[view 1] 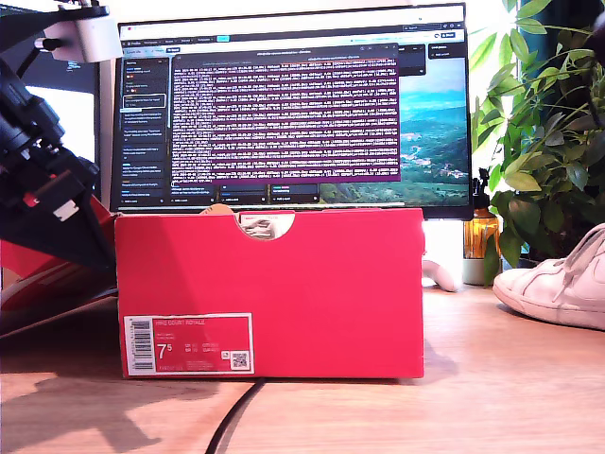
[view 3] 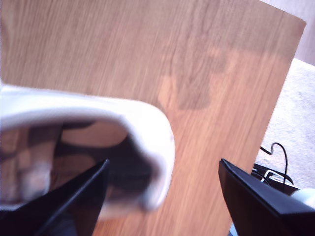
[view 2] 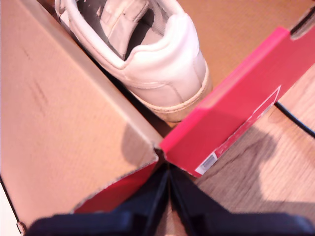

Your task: Pack the white shoes by picking the first shoe and placing it inside the red shoebox, left side, then picking and rotating the second shoe and placing it in the shoebox

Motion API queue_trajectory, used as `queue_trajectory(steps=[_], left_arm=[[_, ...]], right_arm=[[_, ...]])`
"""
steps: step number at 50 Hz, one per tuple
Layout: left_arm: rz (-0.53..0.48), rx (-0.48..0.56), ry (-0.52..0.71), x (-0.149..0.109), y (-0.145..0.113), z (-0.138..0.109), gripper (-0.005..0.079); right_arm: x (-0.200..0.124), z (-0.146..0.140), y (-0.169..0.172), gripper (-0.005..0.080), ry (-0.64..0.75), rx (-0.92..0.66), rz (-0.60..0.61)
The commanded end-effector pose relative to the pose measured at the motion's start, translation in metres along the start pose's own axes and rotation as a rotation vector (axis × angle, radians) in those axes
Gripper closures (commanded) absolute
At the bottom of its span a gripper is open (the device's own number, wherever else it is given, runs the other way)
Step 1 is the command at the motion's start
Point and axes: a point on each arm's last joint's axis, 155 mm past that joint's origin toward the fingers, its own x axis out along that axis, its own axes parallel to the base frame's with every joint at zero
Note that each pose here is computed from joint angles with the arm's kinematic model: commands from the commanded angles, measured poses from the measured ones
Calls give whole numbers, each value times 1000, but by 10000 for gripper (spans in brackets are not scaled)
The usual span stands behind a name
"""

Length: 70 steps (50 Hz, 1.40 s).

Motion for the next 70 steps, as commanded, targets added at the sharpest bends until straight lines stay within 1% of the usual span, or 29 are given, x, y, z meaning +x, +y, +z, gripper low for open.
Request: queue_trajectory(steps=[1, 6, 20, 22, 23, 26, 30, 33, 36, 43, 49, 50, 54, 61, 64, 67, 68, 70], left_arm=[[3, -6, -19, 0, 1, 6, 761], [2, -5, -19, 0, 1, 7, 760], [3, -6, -19, 0, 1, 6, 761], [2, -6, -18, 0, 1, 6, 761], [3, -6, -19, 0, 1, 6, 761], [3, -6, -19, 0, 1, 6, 761], [2, -6, -19, 0, 1, 7, 760], [2, -5, -19, 0, 1, 7, 761], [3, -6, -19, 0, 1, 6, 761], [2, -6, -19, 0, 1, 7, 761], [3, -6, -19, 0, 1, 6, 761], [3, -6, -19, 0, 1, 6, 761], [3, -6, -19, 0, 1, 6, 761], [2, -5, -19, 0, 1, 7, 761], [3, -6, -19, 0, 1, 6, 760], [3, -6, -19, 0, 1, 6, 760], [3, -6, -19, 0, 1, 6, 761], [2, -6, -19, 0, 1, 7, 761]], right_arm=[[9, -4, -7, 129, 8, -6, -16], [19, -7, -4, 162, 17, -11, 1], [41, -16, 6, 167, 29, 1, 63], [43, -16, 7, 195, 27, 0, 68], [43, -16, 7, 223, 28, -2, 69], [44, -17, 7, 417, 28, -1, 69], [45, -17, 5, 771, 33, 19, 60], [45, -17, 4, 740, 34, 34, 57], [44, -17, 5, 766, 33, 34, 59], [43, -17, 2, 765, 35, 18, 48], [37, -13, 6, 765, 26, -59, 61], [35, -12, 8, 765, 24, -103, 65], [23, -5, 14, 765, 8, -197, 84], [-4, 18, 27, 765, -71, -407, 106], [-19, 29, 29, 765, -107, -472, 104], [-32, 36, 33, 765, -131, -577, 109], [-36, 38, 34, 765, -140, -652, 108], [-44, 41, 35, 765, -151, -734, 110]])
